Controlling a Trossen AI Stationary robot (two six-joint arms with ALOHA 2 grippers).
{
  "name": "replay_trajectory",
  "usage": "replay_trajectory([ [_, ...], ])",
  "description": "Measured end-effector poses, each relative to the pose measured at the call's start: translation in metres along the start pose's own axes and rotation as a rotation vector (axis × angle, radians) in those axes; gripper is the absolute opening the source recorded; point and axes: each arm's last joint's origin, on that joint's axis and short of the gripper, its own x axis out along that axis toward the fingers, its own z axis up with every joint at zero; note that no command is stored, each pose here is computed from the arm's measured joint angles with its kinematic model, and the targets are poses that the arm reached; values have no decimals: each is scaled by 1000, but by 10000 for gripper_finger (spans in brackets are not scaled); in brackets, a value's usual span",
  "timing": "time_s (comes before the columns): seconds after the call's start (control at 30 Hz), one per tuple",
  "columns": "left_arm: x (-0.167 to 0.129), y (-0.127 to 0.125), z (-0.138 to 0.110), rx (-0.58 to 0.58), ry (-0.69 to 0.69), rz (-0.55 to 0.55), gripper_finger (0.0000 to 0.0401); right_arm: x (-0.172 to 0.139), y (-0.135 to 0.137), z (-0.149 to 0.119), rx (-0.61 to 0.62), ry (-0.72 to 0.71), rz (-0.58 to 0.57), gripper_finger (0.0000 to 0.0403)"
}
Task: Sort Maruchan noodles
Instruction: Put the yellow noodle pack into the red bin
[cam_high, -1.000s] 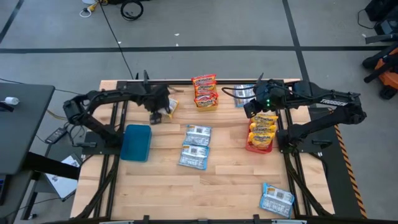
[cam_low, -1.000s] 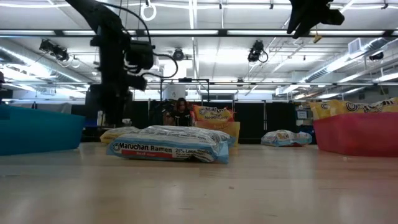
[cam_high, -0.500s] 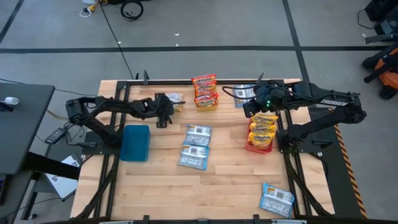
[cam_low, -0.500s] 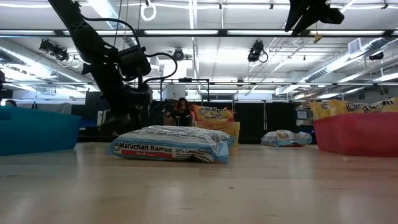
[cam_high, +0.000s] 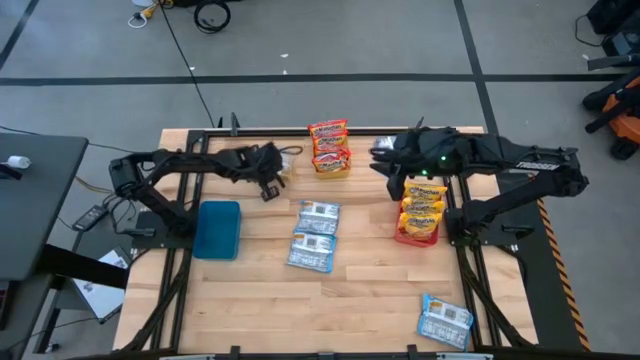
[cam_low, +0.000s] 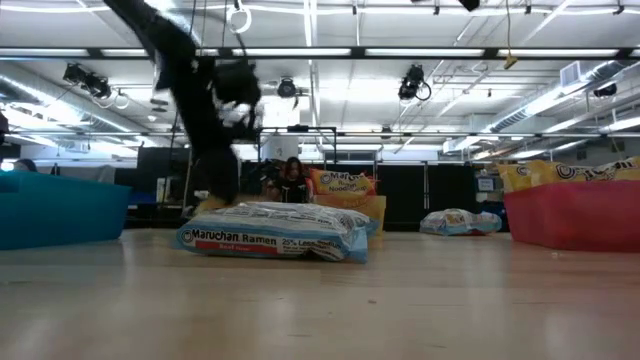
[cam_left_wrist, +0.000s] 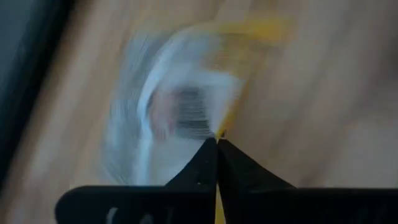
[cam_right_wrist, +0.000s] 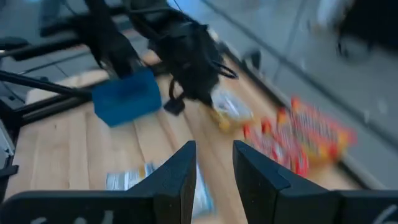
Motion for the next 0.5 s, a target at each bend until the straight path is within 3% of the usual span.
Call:
replay_trajectory([
  [0.13, -44, 9, 32, -1, -57, -143, 4, 1, 11, 5, -129, -66, 58, 111],
  [0.3, -93, 14, 63, -93, -91, -351, 2, 10, 29, -3, -267, -23, 113, 122],
  [0.5, -124, -14, 85, -123, -187, -537, 1, 31, 54, -19, -415, 72, 158, 153],
])
